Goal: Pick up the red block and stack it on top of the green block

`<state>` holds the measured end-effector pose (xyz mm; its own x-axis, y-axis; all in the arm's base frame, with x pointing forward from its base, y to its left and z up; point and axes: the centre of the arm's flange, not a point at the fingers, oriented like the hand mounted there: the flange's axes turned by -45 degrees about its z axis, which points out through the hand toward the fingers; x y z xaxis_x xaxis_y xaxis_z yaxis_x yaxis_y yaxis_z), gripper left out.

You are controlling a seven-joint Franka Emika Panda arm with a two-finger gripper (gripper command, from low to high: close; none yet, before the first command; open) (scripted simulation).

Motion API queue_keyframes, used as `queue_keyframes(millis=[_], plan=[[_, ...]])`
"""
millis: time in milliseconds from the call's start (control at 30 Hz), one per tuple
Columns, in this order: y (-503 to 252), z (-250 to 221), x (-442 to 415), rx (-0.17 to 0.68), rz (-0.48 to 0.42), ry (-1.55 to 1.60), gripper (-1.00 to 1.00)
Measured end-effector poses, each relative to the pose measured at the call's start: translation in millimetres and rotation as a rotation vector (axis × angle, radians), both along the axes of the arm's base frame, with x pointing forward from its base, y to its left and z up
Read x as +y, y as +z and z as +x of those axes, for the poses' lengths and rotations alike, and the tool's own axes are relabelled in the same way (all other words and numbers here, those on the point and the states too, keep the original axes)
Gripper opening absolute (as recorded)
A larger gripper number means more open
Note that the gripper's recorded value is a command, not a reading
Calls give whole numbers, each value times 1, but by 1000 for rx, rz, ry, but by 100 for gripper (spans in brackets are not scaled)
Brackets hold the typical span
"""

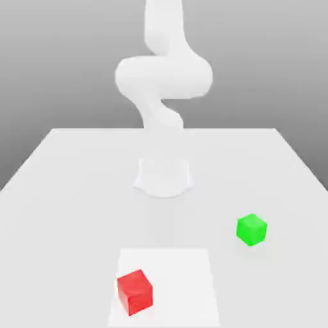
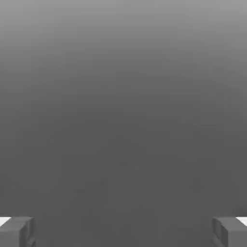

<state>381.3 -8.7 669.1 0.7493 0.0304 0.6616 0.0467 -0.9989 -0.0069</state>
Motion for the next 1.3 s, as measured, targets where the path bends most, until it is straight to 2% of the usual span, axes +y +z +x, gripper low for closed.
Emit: queue_keyframes(millis=[200, 400, 567, 767, 933, 967, 1167, 1300], plan=[[-115, 65, -12, 183, -23, 132, 0], [-236, 96, -19, 355, -63, 250, 0], [-335, 97, -26, 497, -113, 340, 0], [-442, 72, -43, 668, -196, 440, 0], [-505, 67, -46, 695, -215, 461, 0], [-517, 66, -46, 697, -214, 461, -100], [-523, 66, -46, 699, -213, 461, -100], [-491, 67, -45, 697, -215, 462, -100]])
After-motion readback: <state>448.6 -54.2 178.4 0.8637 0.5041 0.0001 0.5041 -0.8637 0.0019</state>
